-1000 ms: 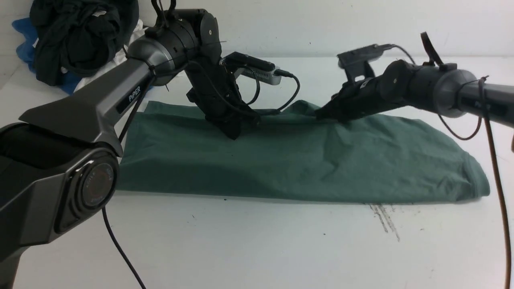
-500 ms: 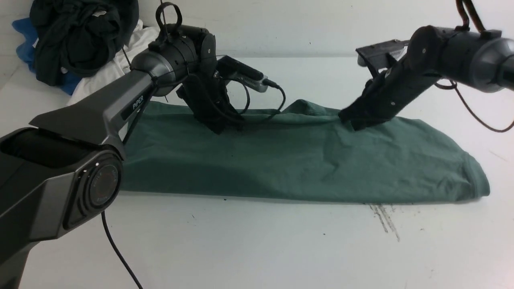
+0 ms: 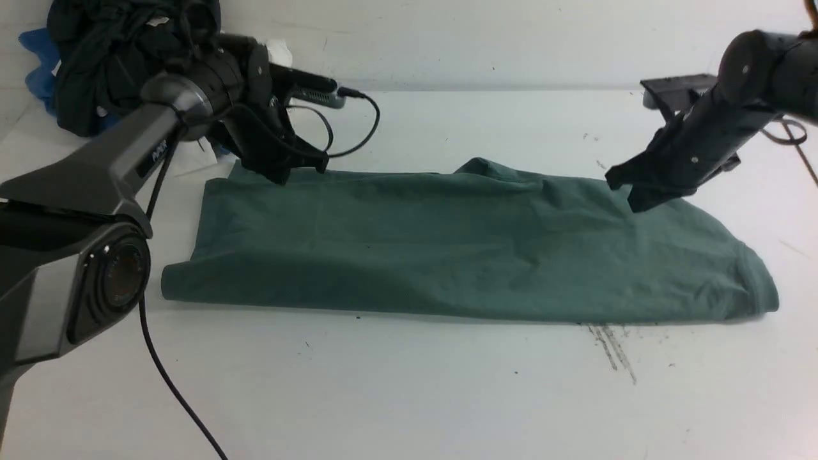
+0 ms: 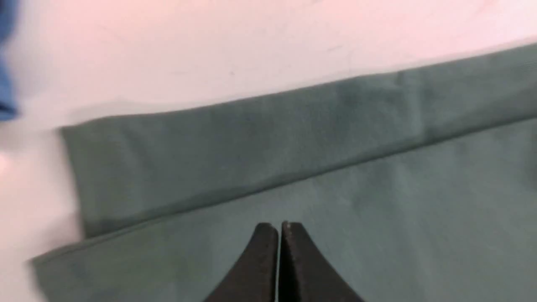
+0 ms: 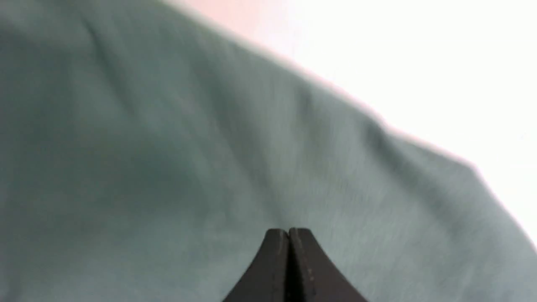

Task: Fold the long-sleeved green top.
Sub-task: Use both arms to drag the lower edge of the fabric forward and fold it over the upper edge, then use the right arm to clamp the right edge of the fabric

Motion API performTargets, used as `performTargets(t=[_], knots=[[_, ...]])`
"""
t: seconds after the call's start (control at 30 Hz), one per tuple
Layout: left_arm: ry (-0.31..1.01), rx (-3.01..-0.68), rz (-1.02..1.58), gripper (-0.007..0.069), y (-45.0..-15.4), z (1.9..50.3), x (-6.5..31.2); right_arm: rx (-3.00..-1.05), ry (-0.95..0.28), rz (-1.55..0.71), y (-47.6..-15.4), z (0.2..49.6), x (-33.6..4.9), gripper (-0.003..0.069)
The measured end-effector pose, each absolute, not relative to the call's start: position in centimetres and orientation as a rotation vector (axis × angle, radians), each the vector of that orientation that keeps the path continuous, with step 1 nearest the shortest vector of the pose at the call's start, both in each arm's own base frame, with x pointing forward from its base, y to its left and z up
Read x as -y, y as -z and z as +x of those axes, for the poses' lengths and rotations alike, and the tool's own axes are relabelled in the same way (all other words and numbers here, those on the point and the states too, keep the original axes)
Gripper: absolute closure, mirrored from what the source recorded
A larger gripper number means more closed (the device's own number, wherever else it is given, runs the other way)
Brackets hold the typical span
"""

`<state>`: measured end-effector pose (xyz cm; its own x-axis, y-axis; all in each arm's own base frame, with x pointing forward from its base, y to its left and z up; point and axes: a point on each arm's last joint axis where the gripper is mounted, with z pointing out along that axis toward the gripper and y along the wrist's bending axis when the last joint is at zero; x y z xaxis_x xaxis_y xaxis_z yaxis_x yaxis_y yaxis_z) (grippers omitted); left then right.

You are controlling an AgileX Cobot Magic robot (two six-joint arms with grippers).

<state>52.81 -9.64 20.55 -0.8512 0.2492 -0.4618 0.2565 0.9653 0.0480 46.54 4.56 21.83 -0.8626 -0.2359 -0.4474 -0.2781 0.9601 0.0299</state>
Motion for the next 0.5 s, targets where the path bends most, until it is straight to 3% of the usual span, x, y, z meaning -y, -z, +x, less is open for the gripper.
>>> performTargets(t=[0.03, 0.07, 0.13, 0.23, 0.37, 0.5], knots=[[0.021, -2.634, 0.362, 0.0633, -20.8, 52.7, 9.6, -2.654, -0.131, -0.366, -22.0, 46.5, -4.6, 0.0669], [0.015, -2.633, 0.382, 0.0633, -23.6, 51.8, 9.5, -2.639, -0.132, -0.365, -23.0, 46.2, -4.6, 0.0669], [0.011, -2.637, 0.436, 0.0633, -26.0, 50.6, 9.3, -2.66, -0.13, -0.378, -23.8, 45.6, -4.5, 0.0666], [0.058, -2.631, 0.51, 0.0633, -28.3, 48.9, 9.4, -2.716, -0.129, -0.379, -24.9, 44.6, -3.7, 0.0662], [0.147, -2.699, 0.561, 0.0633, -27.7, 46.9, 9.6, -2.776, -0.153, -0.359, -25.8, 43.5, -2.4, 0.0661], [0.345, -2.883, 0.684, 0.0633, -22.7, 42.7, 10.2, -2.851, -0.3, -0.364, -23.0, 41.8, -1.9, 0.0661]])
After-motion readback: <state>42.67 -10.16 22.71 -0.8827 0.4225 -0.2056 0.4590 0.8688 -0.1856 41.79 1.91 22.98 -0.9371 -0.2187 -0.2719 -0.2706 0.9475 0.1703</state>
